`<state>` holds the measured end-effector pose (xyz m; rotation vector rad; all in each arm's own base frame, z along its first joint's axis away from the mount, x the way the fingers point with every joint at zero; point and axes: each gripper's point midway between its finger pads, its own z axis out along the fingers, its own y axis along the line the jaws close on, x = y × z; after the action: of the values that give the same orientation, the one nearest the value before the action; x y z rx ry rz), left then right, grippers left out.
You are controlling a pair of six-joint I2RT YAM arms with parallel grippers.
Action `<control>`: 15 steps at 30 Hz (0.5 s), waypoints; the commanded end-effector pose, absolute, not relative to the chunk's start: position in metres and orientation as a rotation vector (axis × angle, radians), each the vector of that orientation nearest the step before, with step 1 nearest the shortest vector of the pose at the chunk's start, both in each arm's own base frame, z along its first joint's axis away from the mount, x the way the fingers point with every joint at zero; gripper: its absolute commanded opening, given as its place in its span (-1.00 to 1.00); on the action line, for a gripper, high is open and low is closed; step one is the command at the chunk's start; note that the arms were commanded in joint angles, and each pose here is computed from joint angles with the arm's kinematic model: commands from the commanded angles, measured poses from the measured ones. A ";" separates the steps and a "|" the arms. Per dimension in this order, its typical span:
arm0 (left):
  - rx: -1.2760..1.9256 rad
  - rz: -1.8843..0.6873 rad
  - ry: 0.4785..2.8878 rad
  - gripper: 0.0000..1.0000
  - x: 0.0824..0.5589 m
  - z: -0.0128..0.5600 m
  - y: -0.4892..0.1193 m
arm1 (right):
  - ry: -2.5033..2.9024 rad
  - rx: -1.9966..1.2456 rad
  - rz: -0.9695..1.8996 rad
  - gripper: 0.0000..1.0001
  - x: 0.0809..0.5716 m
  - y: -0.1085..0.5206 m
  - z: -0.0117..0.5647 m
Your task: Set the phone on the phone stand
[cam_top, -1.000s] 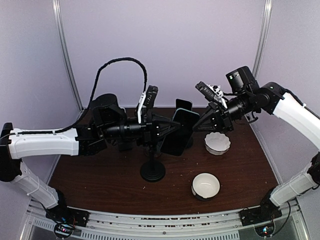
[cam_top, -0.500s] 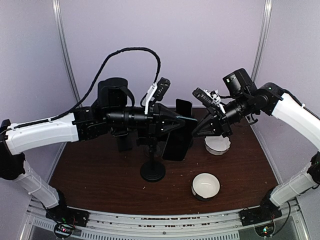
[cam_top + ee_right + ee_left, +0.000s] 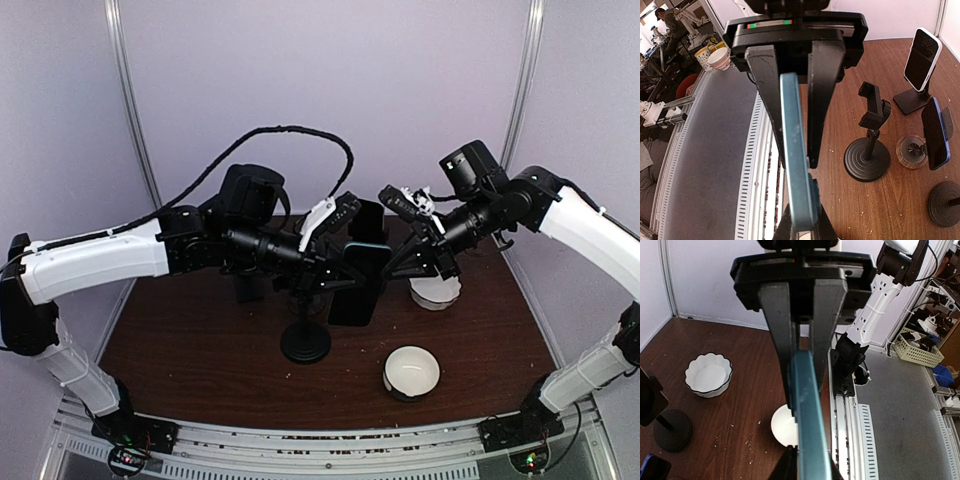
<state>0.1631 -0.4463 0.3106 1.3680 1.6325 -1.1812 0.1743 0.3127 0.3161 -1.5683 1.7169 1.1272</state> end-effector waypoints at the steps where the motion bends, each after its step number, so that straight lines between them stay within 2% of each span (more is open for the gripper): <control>1: 1.410 -1.203 1.537 -0.78 0.157 0.329 -0.449 | 1.644 -1.579 1.120 -1.00 0.173 0.318 0.334; 4: 1.418 -1.217 1.526 -0.94 0.154 0.330 -0.449 | 1.649 -1.581 1.120 -0.95 0.174 0.319 0.333; 5: 1.416 -1.215 1.524 -0.98 0.154 0.331 -0.449 | 1.653 -1.579 1.125 -0.78 0.173 0.319 0.333; 7: 1.398 -1.200 1.524 -1.00 0.156 0.334 -0.447 | 1.659 -1.572 1.129 -0.20 0.174 0.319 0.334; 8: 1.383 -1.192 1.521 -1.00 0.157 0.337 -0.444 | 1.662 -1.565 1.130 -0.02 0.175 0.319 0.335; 9: 1.365 -1.184 1.520 -1.00 0.159 0.339 -0.442 | 1.656 -1.561 1.134 0.07 0.175 0.318 0.337; 15: 1.216 -1.153 1.498 -1.00 0.178 0.358 -0.404 | 1.679 -1.492 1.123 0.13 0.192 0.313 0.333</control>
<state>0.1627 -0.4305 0.3057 1.3671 1.6438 -1.1626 0.1817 0.3146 0.3258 -1.5425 1.7014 1.1328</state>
